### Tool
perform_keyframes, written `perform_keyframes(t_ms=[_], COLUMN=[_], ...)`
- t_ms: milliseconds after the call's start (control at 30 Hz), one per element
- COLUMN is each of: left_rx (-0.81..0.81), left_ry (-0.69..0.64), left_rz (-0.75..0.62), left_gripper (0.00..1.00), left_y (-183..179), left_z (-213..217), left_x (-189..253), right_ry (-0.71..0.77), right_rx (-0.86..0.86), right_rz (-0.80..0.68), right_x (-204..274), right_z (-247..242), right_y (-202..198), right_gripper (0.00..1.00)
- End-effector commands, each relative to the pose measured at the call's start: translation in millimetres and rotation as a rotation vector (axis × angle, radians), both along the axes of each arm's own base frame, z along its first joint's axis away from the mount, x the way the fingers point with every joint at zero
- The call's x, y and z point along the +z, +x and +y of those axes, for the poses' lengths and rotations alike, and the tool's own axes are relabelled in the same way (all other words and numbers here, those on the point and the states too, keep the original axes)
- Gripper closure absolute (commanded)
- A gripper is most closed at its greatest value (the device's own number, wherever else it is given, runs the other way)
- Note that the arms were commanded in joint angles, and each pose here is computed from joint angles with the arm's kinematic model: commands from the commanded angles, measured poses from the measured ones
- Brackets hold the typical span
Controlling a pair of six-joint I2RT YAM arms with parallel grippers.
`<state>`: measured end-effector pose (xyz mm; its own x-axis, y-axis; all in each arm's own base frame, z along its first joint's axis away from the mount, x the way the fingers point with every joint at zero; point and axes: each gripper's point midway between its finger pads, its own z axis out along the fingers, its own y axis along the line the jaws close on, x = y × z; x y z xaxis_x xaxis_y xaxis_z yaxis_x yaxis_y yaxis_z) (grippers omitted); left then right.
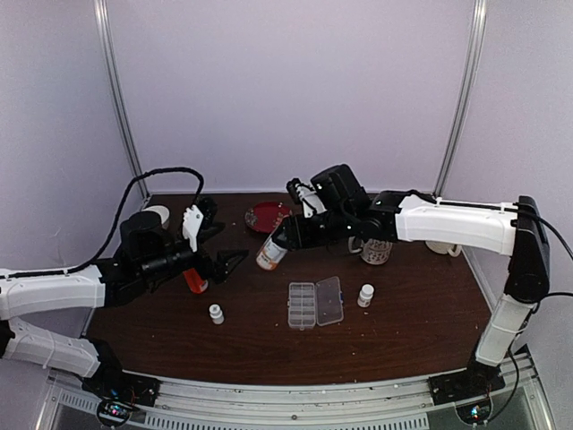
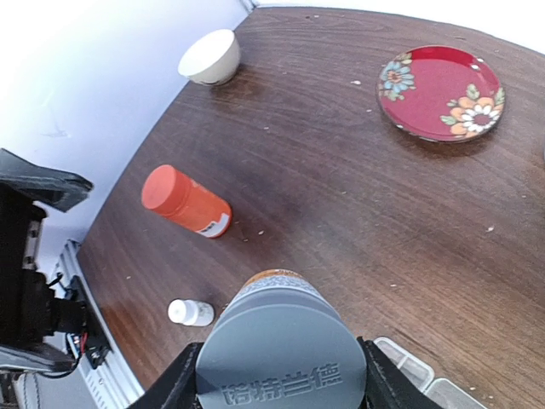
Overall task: Sort the pills into containers
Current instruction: Hold the pill bottle.
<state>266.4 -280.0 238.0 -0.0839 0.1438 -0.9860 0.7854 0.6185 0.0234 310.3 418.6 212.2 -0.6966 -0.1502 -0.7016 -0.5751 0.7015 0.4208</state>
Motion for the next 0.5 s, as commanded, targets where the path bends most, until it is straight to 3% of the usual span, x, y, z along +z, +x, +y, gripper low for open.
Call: perform_keyframes(t_ms=[0,467], left_rx=[-0.122,-0.100], left_ry=[-0.011,0.023], left_rz=[-0.301,-0.288], left_gripper=[0.02,0.02], left_y=[-12,4], left_z=[-15,-41], left_x=[31,29], right_ry=[0.228,0.435], right_rx=[0.091,0.246], right_rz=[-0.054,-0.127], right_x=[58,104], right_z=[13,16], right_y=[-16,-46], right_gripper=[0.65,0.66])
